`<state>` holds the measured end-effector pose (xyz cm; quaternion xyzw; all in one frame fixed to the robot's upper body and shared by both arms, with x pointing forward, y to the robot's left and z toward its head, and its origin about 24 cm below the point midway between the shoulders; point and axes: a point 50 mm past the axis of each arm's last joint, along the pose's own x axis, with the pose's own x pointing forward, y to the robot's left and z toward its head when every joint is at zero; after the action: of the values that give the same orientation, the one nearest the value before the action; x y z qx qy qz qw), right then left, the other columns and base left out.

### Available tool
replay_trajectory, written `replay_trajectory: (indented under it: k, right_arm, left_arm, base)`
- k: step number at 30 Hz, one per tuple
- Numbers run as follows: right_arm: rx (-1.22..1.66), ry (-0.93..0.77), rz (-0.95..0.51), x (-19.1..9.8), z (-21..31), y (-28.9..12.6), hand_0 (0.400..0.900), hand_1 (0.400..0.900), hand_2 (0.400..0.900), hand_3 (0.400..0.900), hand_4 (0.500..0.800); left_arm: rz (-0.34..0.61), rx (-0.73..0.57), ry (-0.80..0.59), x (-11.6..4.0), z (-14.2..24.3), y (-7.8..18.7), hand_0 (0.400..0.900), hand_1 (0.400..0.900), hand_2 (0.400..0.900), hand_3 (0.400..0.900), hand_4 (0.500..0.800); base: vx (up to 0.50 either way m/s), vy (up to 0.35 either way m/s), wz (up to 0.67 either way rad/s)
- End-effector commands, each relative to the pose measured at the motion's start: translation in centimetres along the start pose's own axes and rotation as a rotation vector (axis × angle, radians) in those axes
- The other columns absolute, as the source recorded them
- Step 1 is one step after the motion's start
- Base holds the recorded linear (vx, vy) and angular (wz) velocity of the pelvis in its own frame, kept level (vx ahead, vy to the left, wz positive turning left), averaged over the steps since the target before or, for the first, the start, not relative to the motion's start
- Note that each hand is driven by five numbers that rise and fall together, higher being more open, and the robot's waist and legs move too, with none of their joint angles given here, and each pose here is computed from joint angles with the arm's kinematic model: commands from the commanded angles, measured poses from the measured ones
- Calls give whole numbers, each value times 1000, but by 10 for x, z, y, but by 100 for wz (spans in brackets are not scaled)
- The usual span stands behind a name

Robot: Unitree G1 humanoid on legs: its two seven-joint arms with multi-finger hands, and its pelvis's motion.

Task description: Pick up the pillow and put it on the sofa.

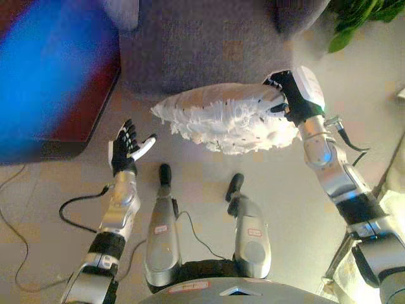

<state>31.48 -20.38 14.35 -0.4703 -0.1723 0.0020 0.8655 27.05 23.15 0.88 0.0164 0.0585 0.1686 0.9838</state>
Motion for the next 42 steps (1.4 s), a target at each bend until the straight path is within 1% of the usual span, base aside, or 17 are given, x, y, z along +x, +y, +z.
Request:
replay_trajectory:
  k: [1, 6, 8, 13, 17, 20, 21, 25, 30, 33, 34, 35, 36, 37, 38, 39, 42]
  right_arm:
    - [108, -372, -294, 1, 60, -60, 400, 400, 400, 400, 500]
    - [107, -380, -365, -13, 58, -75, 400, 400, 400, 400, 500]
    - [100, -360, -388, -16, 53, -81, 400, 400, 400, 400, 500]
    - [221, -304, -467, -16, 39, -92, 400, 400, 400, 400, 500]
    - [284, -286, -473, -8, 34, -97, 400, 400, 400, 400, 500]
    - [297, -271, -471, 7, 30, -109, 400, 400, 400, 400, 500]
    - [302, -244, -474, 20, 26, -119, 400, 400, 400, 400, 500]
    - [263, -200, -449, 50, 27, -139, 400, 400, 400, 400, 500]
    - [188, -62, -483, 88, 23, -183, 400, 400, 400, 400, 500]
    - [122, 37, -516, 99, 21, -209, 400, 400, 400, 400, 500]
    - [118, 31, -517, 101, 23, -212, 400, 400, 400, 400, 500]
    - [125, 86, -536, 101, 16, -218, 400, 400, 400, 400, 500]
    - [68, 194, -525, 98, 1, -224, 498, 498, 498, 498, 559]
    - [65, 191, -525, 99, 3, -225, 900, 900, 900, 900, 800]
    - [53, 249, -510, 97, -6, -224, 900, 900, 900, 900, 800]
    - [21, 321, -546, 89, -16, -234, 900, 900, 900, 900, 800]
    - [35, 337, -585, 87, -18, -238, 900, 900, 900, 900, 800]
  left_arm:
    - [-16, 54, -92, -5, 8, 9, 900, 900, 900, 900, 800]
    - [18, 86, -36, -16, -9, 23, 900, 900, 900, 900, 800]
    - [11, 91, -21, -19, -12, 24, 900, 900, 900, 900, 800]
    - [-7, 88, 12, -24, -19, 27, 900, 900, 900, 900, 800]
    - [-8, 86, 39, -29, -24, 34, 900, 900, 900, 900, 800]
    - [-17, 65, 40, -32, -24, 37, 900, 900, 900, 900, 800]
    - [-28, 66, 38, -33, -23, 39, 900, 900, 900, 900, 800]
    - [-50, 62, 31, -33, -20, 42, 900, 900, 900, 900, 800]
    - [-87, 40, -10, -31, -10, 44, 900, 900, 900, 900, 800]
    - [-111, 32, -46, -27, -1, 42, 900, 900, 900, 900, 800]
    - [-110, 25, -48, -26, 0, 41, 900, 900, 900, 900, 800]
    - [-130, 24, -71, -24, 6, 38, 900, 900, 900, 900, 800]
    - [-163, 26, -87, -21, 10, 33, 900, 900, 900, 900, 800]
    - [-163, 22, -88, -21, 10, 32, 900, 900, 900, 900, 800]
    - [-176, 22, -92, -20, 11, 31, 900, 900, 900, 900, 800]
    - [-211, 17, -106, -19, 15, 24, 900, 900, 900, 900, 800]
    - [-228, 23, -115, -17, 18, 20, 900, 900, 900, 900, 800]
  base:
    - [129, 46, -13]
    - [92, 60, -27]
    - [49, 43, -5]
    - [65, -23, 16]
    - [50, -23, 4]
    - [27, -34, 13]
    - [9, -28, 9]
    - [17, -60, 18]
    - [-12, -54, 23]
    - [-34, -53, 26]
    - [-27, -52, 28]
    - [20, -46, 35]
    - [22, -44, 36]
    - [61, -21, 27]
    - [75, -19, 17]
    - [65, -12, 18]
    - [51, 0, 11]
